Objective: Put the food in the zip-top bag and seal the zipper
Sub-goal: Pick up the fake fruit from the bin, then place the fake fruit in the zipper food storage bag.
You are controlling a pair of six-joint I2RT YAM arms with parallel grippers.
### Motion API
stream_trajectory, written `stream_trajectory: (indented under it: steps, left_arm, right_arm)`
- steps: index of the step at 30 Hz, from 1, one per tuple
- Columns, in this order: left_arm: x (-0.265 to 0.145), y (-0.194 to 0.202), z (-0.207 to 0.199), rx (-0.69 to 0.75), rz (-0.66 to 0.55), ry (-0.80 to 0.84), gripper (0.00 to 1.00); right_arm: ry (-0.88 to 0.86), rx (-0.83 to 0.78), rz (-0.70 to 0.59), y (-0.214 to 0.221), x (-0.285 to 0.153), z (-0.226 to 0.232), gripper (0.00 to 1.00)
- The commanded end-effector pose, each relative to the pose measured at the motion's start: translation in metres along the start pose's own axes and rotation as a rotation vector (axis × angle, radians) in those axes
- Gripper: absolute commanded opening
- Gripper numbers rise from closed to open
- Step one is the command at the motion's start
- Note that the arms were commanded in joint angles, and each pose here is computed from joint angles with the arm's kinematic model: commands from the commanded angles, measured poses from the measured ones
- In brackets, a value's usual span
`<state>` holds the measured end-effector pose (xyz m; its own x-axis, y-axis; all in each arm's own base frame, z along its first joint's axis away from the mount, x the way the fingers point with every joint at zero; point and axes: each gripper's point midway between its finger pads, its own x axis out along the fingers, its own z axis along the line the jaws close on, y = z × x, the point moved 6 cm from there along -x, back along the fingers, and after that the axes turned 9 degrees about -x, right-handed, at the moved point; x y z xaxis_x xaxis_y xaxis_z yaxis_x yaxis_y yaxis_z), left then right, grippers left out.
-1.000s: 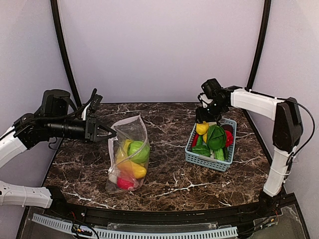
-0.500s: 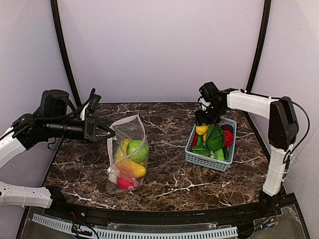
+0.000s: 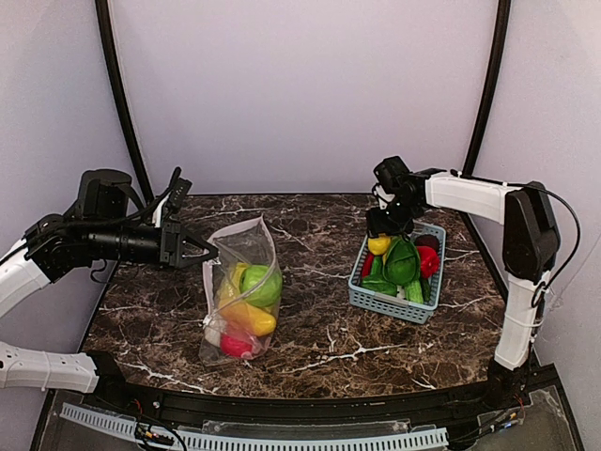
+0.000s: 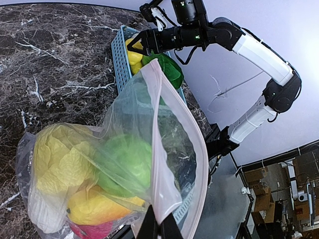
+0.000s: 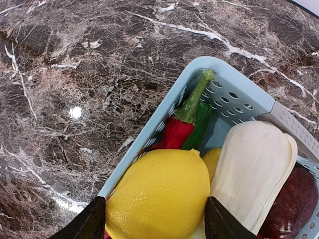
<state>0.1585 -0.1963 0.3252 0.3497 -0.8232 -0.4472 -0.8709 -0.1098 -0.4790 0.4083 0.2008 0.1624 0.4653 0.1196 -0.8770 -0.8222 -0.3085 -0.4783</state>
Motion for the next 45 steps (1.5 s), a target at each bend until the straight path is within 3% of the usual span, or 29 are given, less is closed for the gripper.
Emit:
stream_trajectory:
  steps: [1, 9, 21, 45]
  left_arm:
    - [0.001, 0.004, 0.004, 0.008, 0.016, -0.018, 0.01]
    - [0.000, 0.004, 0.004, 0.010, 0.012, -0.016, 0.01]
    - [-0.002, 0.004, 0.003, 0.012, 0.008, -0.014, 0.01]
    - [0.010, 0.000, -0.002, 0.019, 0.013, 0.051, 0.01]
  right_arm:
    - [0.013, 0.014, 0.036, 0.006, 0.015, -0.002, 0.62]
    - [-0.012, 0.015, -0.028, -0.003, -0.006, -0.001, 0.55]
    - [-0.065, 0.026, -0.195, -0.018, -0.082, -0.004, 0.52]
    - [-0.335, 0.061, -0.364, 0.041, -0.208, 0.005, 0.51]
